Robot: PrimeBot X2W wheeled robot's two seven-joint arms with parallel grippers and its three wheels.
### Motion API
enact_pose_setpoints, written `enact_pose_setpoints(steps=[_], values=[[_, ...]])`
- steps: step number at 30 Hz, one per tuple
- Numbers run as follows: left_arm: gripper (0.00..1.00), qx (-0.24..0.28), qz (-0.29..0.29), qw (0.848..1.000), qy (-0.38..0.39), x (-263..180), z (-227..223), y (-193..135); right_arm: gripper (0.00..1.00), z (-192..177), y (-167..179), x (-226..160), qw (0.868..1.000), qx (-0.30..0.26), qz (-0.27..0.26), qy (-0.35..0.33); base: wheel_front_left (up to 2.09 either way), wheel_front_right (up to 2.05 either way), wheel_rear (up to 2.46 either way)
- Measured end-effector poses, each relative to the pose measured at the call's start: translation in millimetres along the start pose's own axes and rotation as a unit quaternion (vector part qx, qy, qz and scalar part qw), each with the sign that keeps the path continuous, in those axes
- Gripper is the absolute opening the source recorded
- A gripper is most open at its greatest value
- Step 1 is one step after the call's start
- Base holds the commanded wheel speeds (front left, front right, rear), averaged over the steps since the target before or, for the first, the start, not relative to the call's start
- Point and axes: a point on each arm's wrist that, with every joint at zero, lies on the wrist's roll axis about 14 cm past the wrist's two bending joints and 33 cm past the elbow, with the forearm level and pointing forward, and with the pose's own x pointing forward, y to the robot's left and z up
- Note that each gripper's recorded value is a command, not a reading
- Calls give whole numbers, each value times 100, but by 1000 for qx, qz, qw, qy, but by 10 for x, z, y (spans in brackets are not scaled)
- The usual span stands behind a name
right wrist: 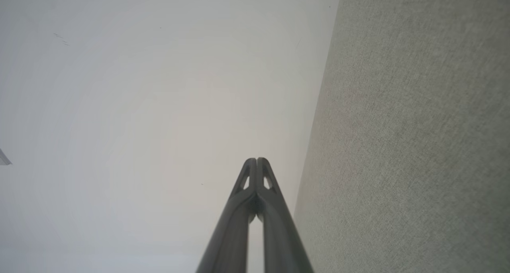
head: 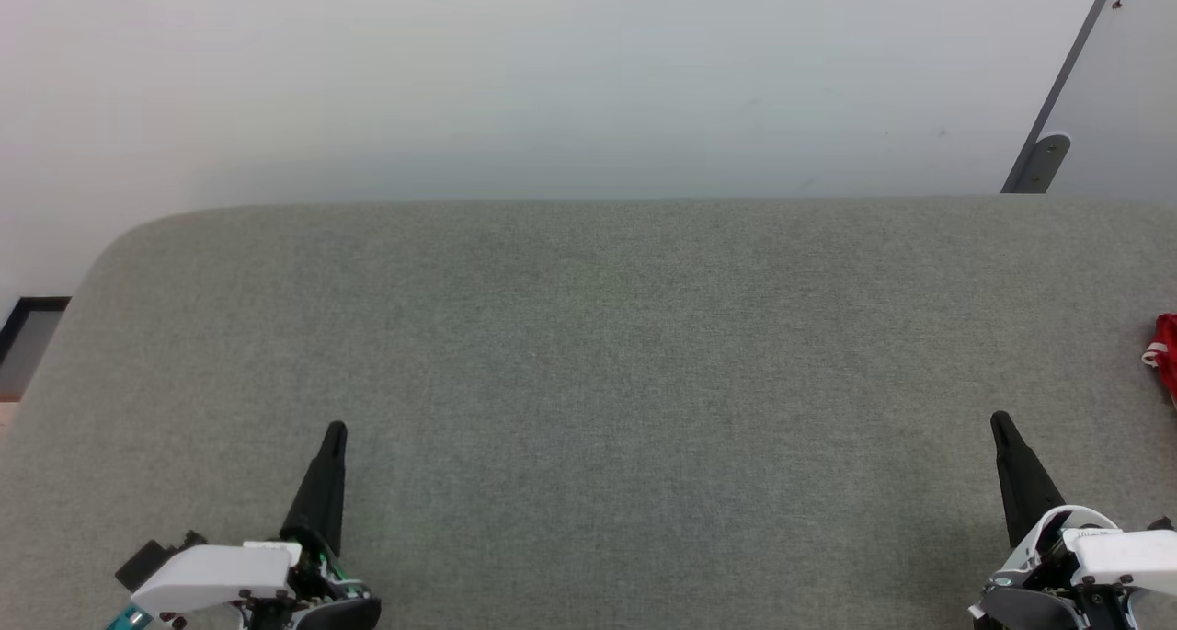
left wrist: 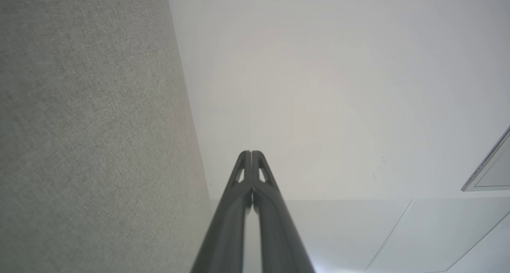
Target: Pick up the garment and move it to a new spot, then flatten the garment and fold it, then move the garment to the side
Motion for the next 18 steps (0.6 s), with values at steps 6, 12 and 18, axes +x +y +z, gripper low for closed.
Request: enact_pose_setpoints(steps=[6, 12, 18], values=[[0, 2, 0, 1000, 0, 0, -1, 1, 0, 0, 0, 0, 1000, 0, 0, 0, 0, 0, 0], [0, 2, 0, 1000, 0, 0, 0, 1, 0, 0, 0, 0, 1000, 0, 0, 0, 0, 0, 0], [0, 2, 0, 1000, 0, 0, 1, 1, 0, 1, 0, 0, 1000, 0, 0, 0, 0, 0, 0]])
